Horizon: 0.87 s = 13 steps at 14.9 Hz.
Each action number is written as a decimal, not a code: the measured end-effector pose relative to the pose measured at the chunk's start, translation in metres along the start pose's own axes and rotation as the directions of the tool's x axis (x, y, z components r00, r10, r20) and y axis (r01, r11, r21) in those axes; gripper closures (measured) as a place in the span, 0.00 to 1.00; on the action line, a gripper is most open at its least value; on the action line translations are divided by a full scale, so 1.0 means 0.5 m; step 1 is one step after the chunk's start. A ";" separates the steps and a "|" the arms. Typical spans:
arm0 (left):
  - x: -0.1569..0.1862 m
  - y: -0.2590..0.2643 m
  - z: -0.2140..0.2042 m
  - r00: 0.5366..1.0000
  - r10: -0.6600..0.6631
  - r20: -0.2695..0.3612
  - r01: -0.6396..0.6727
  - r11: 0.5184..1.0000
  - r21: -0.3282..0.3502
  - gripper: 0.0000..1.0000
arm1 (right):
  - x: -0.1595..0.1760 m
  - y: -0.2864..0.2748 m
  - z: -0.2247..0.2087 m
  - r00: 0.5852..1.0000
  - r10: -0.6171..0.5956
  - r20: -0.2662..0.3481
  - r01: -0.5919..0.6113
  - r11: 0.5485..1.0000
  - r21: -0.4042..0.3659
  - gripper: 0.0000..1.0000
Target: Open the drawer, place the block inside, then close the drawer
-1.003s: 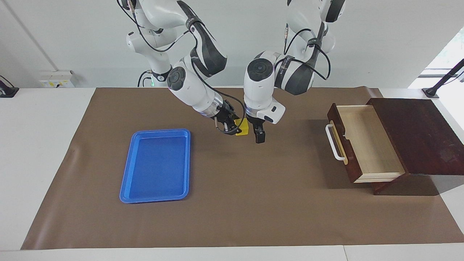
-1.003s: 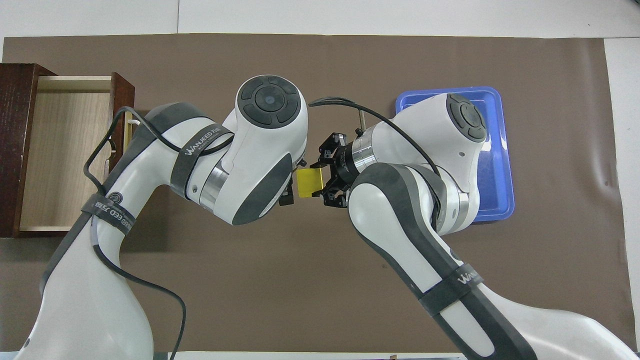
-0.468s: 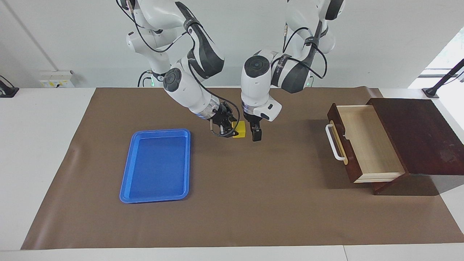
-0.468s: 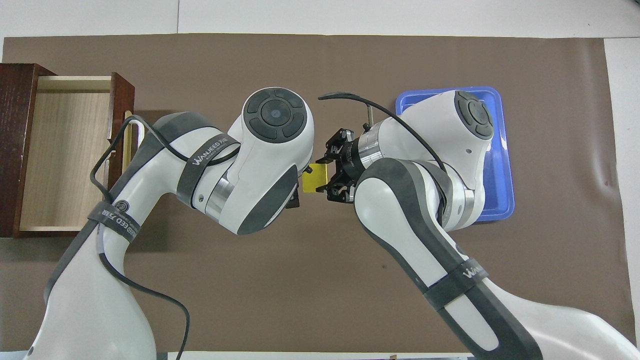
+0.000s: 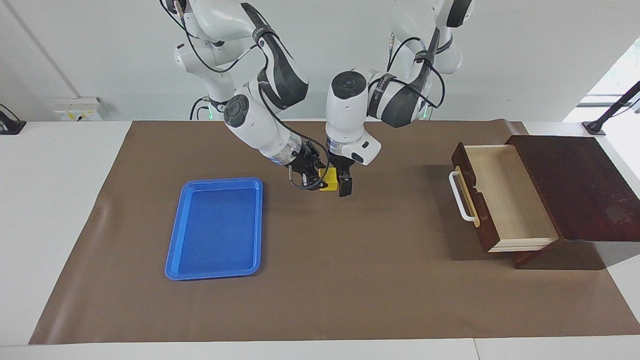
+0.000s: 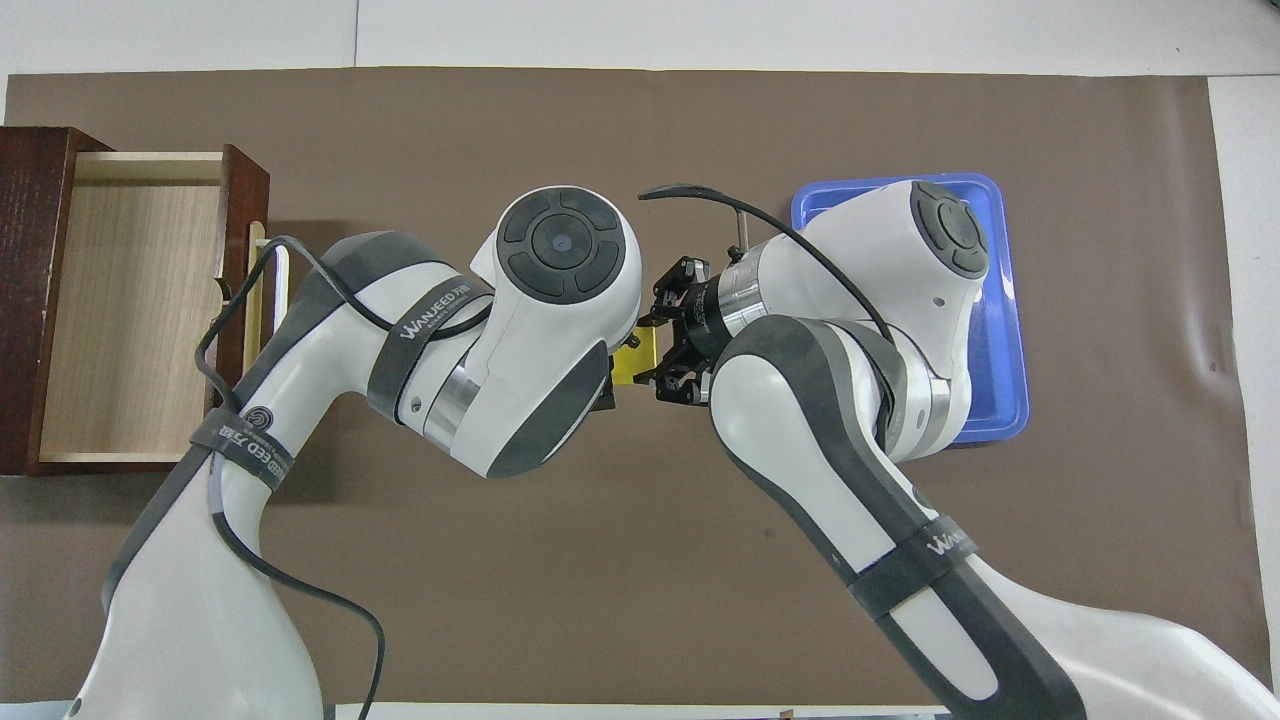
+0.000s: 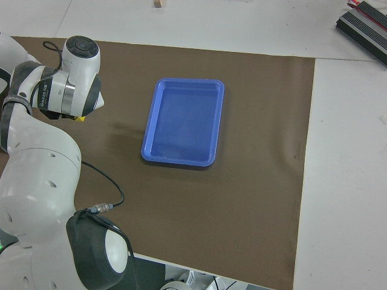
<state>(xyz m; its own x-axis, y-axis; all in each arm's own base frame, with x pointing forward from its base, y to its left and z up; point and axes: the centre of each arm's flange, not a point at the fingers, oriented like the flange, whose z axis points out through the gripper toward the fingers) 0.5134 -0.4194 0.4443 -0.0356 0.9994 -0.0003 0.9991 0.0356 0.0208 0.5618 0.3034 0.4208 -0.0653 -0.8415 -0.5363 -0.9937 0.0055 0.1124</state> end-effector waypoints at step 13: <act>-0.027 -0.025 0.020 1.000 0.028 0.009 -0.028 1.000 -0.013 0.36 | 0.020 -0.011 -0.013 1.000 0.018 0.001 -0.018 1.000 0.002 0.45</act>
<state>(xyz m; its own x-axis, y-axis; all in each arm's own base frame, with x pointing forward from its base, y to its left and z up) 0.5014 -0.4332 0.4341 -0.0071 0.9999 -0.0090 0.9994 0.0074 0.0333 0.5670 0.2917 0.4202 -0.0828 -0.8406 -0.5353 -0.9925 0.0212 0.1202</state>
